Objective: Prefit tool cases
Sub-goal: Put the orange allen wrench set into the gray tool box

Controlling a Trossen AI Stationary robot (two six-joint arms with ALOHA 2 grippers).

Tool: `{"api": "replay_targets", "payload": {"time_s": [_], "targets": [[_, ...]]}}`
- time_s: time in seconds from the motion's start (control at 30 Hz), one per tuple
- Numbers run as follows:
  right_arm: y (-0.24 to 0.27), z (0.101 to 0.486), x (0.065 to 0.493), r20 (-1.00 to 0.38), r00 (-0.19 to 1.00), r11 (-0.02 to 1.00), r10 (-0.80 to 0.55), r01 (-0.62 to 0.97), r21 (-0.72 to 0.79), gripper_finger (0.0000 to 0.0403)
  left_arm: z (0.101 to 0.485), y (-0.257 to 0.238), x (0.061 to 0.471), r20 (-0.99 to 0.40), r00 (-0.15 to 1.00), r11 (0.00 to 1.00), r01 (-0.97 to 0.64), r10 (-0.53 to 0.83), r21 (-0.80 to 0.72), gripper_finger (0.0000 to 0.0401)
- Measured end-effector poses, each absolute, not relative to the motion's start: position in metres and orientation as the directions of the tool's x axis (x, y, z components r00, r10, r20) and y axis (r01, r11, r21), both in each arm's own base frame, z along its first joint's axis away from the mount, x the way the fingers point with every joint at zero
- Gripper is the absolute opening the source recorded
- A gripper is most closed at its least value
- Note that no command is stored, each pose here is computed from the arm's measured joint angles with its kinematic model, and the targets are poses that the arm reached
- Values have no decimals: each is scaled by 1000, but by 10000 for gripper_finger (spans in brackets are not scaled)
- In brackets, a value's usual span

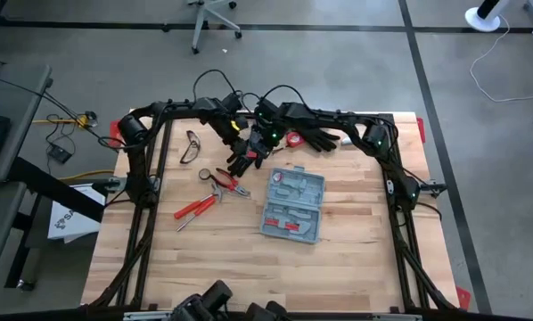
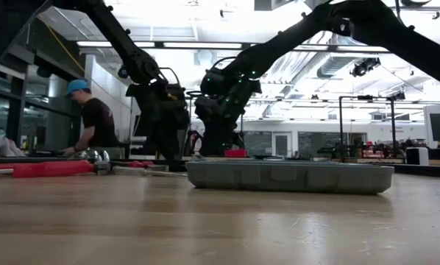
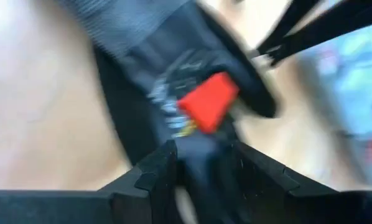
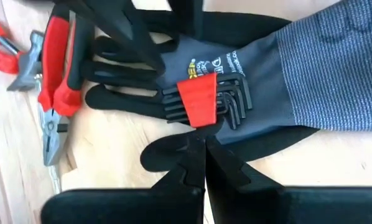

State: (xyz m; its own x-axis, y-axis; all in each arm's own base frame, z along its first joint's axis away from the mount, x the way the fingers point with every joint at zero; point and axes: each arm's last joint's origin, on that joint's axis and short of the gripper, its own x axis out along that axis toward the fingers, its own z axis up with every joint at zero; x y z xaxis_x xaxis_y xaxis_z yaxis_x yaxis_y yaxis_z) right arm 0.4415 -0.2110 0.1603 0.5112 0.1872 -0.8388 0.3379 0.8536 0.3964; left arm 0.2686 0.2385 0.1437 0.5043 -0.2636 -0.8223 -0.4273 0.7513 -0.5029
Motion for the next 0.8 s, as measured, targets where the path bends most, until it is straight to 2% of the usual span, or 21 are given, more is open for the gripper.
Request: {"api": "replay_targets", "payload": {"time_s": [0.13, 0.47, 0.6, 0.7, 0.8], "targets": [[-208, 160, 443, -845, 503, 876, 180, 309, 370, 0, 147, 248, 260, -725, 598, 661, -396, -342, -638, 147], [-203, 159, 444, -863, 480, 913, 156, 264, 312, 0, 149, 255, 253, -638, 664, 590, -353, -390, -727, 147], [-198, 159, 441, -883, 435, 930, 175, 222, 294, 0, 151, 254, 254, -599, 683, 565, -320, -418, -760, 147], [-195, 160, 441, -879, 427, 919, 212, 220, 328, 0, 150, 253, 258, -644, 665, 586, -367, -378, -723, 147], [-201, 161, 440, -852, 461, 889, 248, 240, 389, 0, 149, 252, 266, -721, 629, 652, -423, -289, -630, 147]]}}
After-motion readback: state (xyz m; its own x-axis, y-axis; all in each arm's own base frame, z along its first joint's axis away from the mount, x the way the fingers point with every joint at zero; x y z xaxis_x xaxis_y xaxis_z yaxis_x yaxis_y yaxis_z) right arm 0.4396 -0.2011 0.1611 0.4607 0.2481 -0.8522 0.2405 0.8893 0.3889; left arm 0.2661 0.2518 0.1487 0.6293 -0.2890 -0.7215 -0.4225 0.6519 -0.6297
